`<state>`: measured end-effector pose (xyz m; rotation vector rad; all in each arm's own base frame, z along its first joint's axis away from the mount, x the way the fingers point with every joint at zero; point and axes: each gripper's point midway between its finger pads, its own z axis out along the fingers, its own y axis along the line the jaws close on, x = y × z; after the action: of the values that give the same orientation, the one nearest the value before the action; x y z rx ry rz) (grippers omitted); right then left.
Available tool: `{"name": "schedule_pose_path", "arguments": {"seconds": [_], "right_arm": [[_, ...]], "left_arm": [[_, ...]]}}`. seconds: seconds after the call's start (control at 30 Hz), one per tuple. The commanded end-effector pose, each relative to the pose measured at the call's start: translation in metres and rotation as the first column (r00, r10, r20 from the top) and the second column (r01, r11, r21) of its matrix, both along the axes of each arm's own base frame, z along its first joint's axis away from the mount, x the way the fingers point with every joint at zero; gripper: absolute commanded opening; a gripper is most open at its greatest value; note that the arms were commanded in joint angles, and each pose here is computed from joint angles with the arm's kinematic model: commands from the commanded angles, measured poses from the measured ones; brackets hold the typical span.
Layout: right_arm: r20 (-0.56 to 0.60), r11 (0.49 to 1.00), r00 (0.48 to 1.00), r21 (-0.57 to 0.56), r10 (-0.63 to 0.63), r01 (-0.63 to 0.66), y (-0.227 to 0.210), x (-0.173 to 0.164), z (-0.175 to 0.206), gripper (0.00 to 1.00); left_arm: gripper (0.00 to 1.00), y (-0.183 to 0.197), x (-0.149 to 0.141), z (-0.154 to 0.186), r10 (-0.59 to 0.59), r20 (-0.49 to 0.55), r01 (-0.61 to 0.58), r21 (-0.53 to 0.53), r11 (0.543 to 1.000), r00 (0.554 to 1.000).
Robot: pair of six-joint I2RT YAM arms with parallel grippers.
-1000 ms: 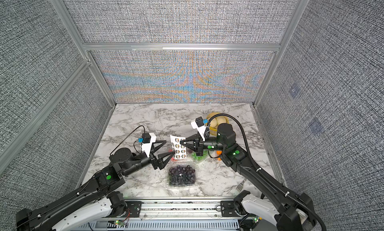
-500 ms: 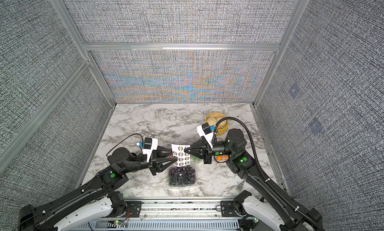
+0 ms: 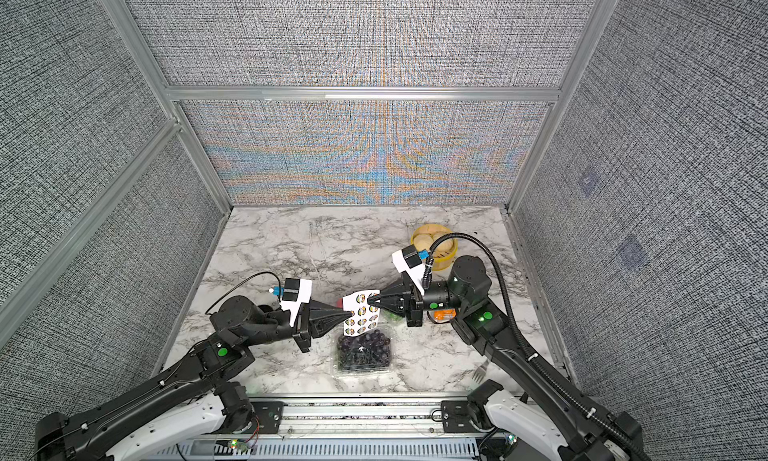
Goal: Label fruit boxes
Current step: Pick up the label sticker from the center of the board.
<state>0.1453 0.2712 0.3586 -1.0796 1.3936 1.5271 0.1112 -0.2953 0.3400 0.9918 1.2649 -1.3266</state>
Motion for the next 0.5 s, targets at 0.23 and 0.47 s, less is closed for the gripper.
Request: {"name": "schedule_pose_path", "arguments": {"seconds": [0.23,0.47], "right_arm": [[0.015,0.999,1.0,0.031,0.021,-0.021,-0.0002,-0.0037,0.0031,0.28],[-0.006,0.993,0.996,0.082,0.089,-0.088,0.0085,-0.0105,-0.0021,0.5]], "left_arm": [[0.0,0.0007,0.0004,0.005,0.002,0.003,-0.002,-0.01,1.0,1.0],[0.0,-0.0019,0.0003,0.0064,-0.011,-0.007,0.011,-0.019,1.0,1.0]]}}
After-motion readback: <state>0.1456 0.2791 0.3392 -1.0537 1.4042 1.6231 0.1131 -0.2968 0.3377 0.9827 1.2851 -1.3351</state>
